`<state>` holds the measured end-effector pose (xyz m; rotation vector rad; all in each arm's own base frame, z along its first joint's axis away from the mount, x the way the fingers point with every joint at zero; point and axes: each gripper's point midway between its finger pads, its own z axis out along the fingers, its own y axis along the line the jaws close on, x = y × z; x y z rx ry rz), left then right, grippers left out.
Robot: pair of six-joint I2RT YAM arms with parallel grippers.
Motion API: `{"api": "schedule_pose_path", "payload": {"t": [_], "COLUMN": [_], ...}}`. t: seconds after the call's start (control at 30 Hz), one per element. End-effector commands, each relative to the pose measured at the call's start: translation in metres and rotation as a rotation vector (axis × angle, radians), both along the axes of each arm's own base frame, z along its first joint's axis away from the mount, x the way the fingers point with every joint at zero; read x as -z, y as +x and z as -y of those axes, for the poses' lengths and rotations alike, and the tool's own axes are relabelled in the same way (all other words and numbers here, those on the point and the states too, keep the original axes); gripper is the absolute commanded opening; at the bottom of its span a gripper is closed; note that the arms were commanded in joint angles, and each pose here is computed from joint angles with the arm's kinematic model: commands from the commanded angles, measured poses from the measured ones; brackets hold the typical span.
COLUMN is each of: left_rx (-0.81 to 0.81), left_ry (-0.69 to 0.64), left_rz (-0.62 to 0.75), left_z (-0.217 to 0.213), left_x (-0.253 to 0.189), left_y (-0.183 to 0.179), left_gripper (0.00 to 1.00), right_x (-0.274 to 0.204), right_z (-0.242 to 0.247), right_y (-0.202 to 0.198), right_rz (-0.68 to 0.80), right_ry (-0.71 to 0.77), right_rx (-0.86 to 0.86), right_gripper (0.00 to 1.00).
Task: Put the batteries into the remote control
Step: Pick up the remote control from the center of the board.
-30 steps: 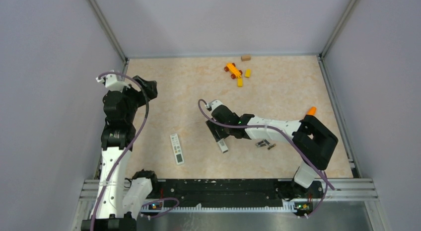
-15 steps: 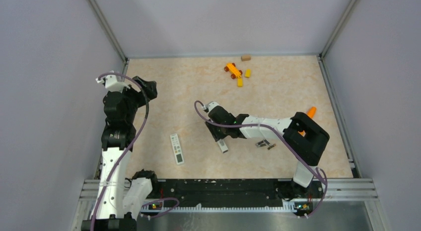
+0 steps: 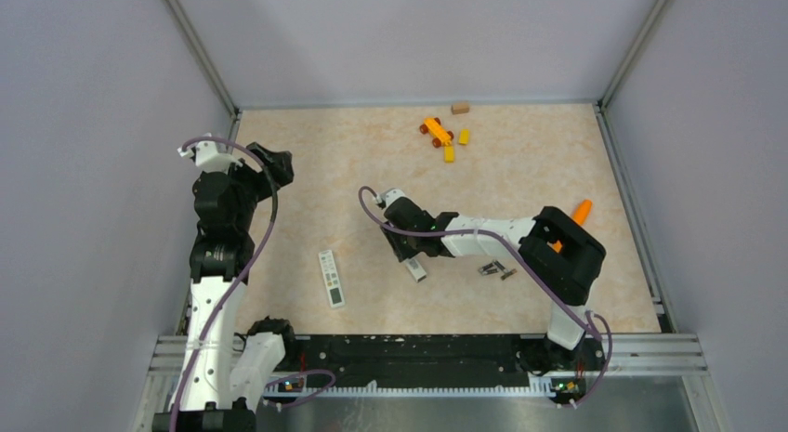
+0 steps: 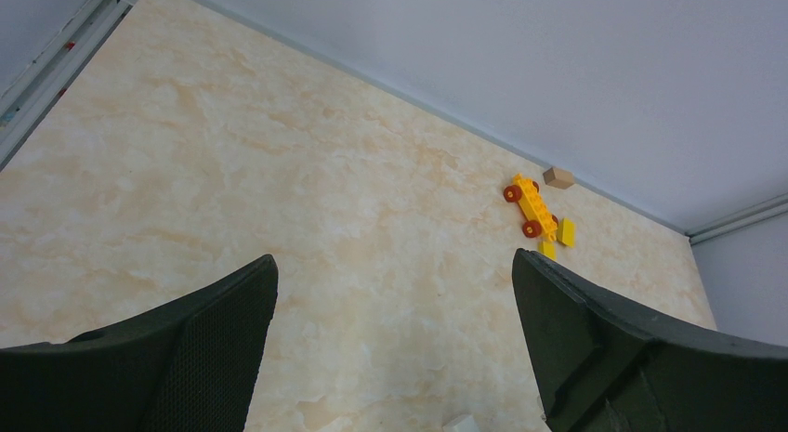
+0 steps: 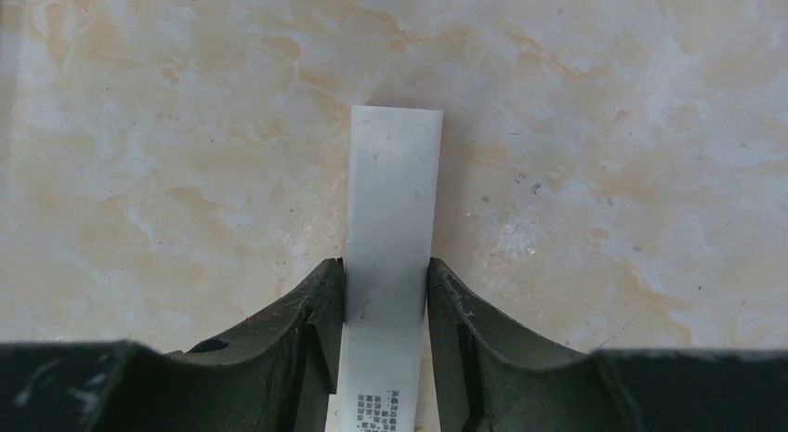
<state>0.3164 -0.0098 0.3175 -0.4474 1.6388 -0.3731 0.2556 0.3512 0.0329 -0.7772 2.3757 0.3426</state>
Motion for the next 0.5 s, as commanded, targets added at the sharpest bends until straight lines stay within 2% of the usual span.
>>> {"api": "schedule_pose_path", "payload": {"t": [0.0,0.17,0.23,0.33,0.47], "left_rx": [-0.01,-0.001,0.013,0.078,0.276], "left_ry": [-0.004,-0.006,-0.009,-0.013,0.008], "left_rz": [0.049,0.046,0.045,0.049,0.087], "left_z": [-0.002,0.0,0.002,0.013,0.045], "left_x": [-0.015,-0.015,-0.014,-0.014,-0.018], "left_y": [-0.001,-0.001,0.0,0.002,0.003], "left_gripper": [0.99,0.99,0.99,0.99,0.99], "right_x": [-0.007,-0.025,-0.044,-0.082,-0.159], "right_z": [-0.012,-0.014,-0.017,-0.027,-0.031], "right_y": [0.007,0.02,0.027,0.031,0.05], "right_rz": [0.035,0.081,0.077,0.005,-0.139], "right_ry": [0.017,0.05,0.129,0.361,0.804], "right_rx": [0.008,0.04,0.051,0.036,0.061], "right_gripper": [0.36,0.27,0.26,0.26,0.26]}}
